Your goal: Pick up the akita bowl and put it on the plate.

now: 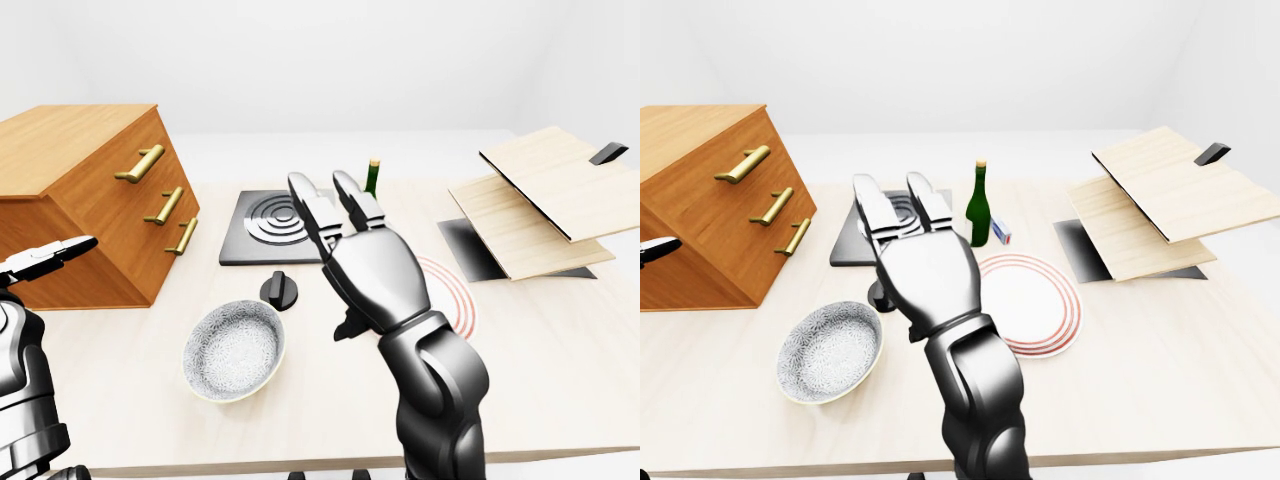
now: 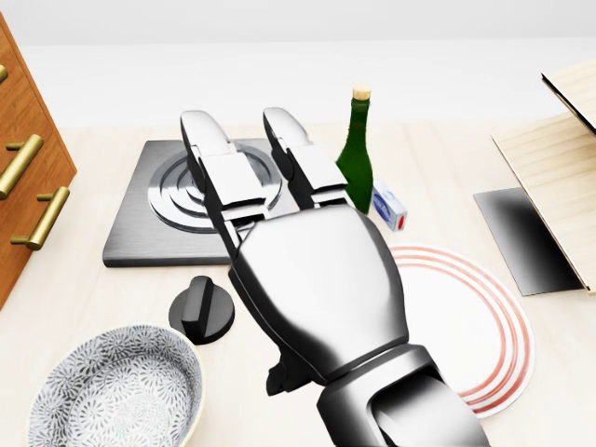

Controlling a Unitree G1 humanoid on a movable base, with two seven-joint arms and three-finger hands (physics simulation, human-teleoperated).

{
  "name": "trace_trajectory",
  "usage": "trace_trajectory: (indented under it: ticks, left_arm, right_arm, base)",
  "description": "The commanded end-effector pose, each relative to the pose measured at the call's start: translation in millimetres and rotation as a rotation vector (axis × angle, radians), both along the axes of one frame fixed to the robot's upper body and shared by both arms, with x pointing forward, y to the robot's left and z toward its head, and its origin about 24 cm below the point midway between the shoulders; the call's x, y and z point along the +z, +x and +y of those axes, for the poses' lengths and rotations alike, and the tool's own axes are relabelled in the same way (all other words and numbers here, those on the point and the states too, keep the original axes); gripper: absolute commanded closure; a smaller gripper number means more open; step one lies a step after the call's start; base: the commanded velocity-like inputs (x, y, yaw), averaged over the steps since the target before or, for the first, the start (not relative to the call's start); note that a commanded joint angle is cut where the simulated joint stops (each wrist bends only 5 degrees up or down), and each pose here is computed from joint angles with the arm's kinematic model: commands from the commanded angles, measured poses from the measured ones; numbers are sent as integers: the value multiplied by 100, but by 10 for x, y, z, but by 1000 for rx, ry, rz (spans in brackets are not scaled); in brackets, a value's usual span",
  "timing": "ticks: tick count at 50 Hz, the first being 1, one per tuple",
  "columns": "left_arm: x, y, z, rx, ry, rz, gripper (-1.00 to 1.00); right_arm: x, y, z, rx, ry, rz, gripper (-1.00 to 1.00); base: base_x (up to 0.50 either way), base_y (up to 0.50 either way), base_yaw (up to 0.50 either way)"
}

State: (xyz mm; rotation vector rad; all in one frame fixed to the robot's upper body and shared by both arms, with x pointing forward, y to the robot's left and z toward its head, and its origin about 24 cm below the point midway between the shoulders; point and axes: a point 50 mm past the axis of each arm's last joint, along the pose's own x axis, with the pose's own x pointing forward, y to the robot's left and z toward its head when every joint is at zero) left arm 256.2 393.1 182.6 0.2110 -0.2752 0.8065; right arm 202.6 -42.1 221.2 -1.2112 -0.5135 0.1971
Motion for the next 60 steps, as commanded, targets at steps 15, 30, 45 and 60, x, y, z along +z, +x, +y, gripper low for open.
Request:
trace_trajectory:
  ticks: [15,30,45,60]
  left_arm:
    - [-27,7,7,-2,-3,-1,-100]
    - [-19,11,5,-4,-5,-2,-100]
    - [-13,-8,9,-6,-4,-4,-100]
    - [-4,-15,0,-7,-3,-4,-100]
  right_arm:
    - [-113,53,171,49,-39,62,-100]
    - [-130,42,266,76,-51,73,-100]
    - [-198,-108,356,113,-77,86,-100]
    - [-260,-202,392,131,-107,96,-100]
  base:
    - [0,0,0]
    - [0,0,0]
    - [0,0,0]
    - [0,0,0]
